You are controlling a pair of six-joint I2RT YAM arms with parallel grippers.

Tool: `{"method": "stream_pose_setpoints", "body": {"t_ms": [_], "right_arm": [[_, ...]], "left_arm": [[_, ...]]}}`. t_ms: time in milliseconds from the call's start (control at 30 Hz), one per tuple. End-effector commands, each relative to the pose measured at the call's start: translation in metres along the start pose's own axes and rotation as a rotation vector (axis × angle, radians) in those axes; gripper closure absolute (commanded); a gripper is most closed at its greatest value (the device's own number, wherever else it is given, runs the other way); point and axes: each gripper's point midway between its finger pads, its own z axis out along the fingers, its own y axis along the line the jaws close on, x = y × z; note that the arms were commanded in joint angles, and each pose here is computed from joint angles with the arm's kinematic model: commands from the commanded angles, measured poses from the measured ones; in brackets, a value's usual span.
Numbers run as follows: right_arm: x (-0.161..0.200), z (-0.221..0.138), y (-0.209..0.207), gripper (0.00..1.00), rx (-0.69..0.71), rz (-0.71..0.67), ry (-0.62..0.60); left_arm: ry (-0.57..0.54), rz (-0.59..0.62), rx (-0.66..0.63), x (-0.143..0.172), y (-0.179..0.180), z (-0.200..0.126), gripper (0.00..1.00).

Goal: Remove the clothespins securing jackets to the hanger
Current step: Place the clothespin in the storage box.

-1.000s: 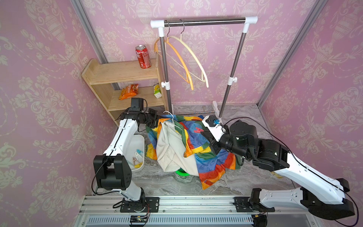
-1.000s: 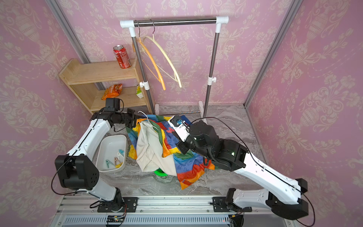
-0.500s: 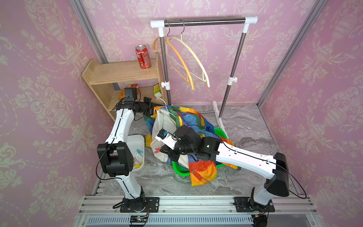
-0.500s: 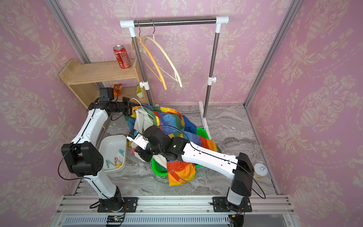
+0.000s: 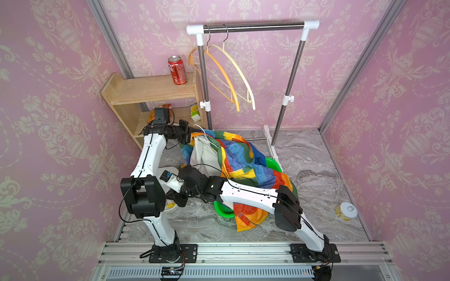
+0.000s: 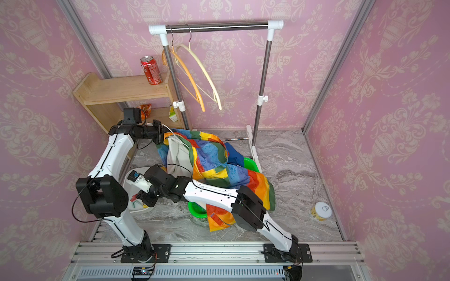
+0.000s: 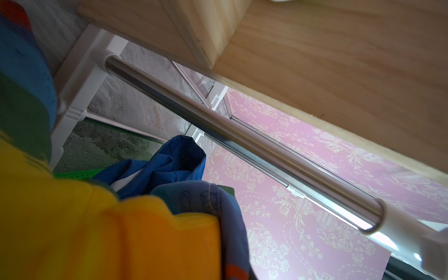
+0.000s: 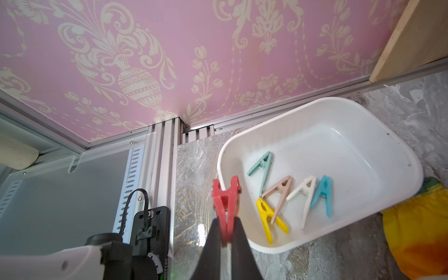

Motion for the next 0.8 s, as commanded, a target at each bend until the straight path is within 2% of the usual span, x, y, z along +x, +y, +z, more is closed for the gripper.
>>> {"method": "stream_pose_setpoints", "body": {"t_ms": [0, 33, 100, 133, 167, 267, 400, 433, 600, 667, 767], "right_arm": [[-0.006, 0.014, -0.007, 1.00, 0.005, 0.024, -0.008], [-0.002, 0.020, -0.011, 1.00, 0.014, 0.025, 0.006], [0.003, 0.028, -0.017, 0.92, 0.032, 0.022, 0.026], [0.008, 0.032, -0.022, 0.84, 0.052, 0.027, 0.044], [0.010, 0.033, -0.026, 0.71, 0.057, 0.032, 0.052], [0.013, 0.028, -0.037, 0.55, 0.081, 0.048, 0.060], [0.012, 0.022, -0.044, 0.47, 0.090, 0.048, 0.067], [0.011, 0.021, -0.043, 0.41, 0.085, 0.046, 0.067], [0.004, 0.011, -0.043, 0.39, 0.095, 0.040, 0.068], [-0.006, -0.006, -0.041, 0.40, 0.100, 0.029, 0.079], [-0.025, -0.057, -0.033, 0.40, 0.124, -0.012, 0.096]], "left_arm": [[0.027, 0.058, 0.050, 0.011, -0.019, -0.013, 1.00], [0.027, 0.056, 0.051, 0.012, -0.019, -0.014, 1.00], [0.028, 0.058, 0.051, 0.012, -0.019, -0.014, 1.00], [0.027, 0.057, 0.049, 0.013, -0.019, -0.014, 1.00], [0.027, 0.058, 0.049, 0.014, -0.019, -0.015, 1.00], [0.026, 0.064, 0.052, 0.016, -0.019, -0.017, 1.00], [0.024, 0.068, 0.055, 0.017, -0.020, -0.018, 1.00], [0.025, 0.069, 0.057, 0.018, -0.021, -0.018, 1.00], [0.025, 0.073, 0.062, 0.018, -0.021, -0.019, 1.00], [0.025, 0.075, 0.062, 0.018, -0.021, -0.019, 1.00], [0.037, 0.056, 0.060, 0.018, -0.017, -0.015, 1.00]]}}
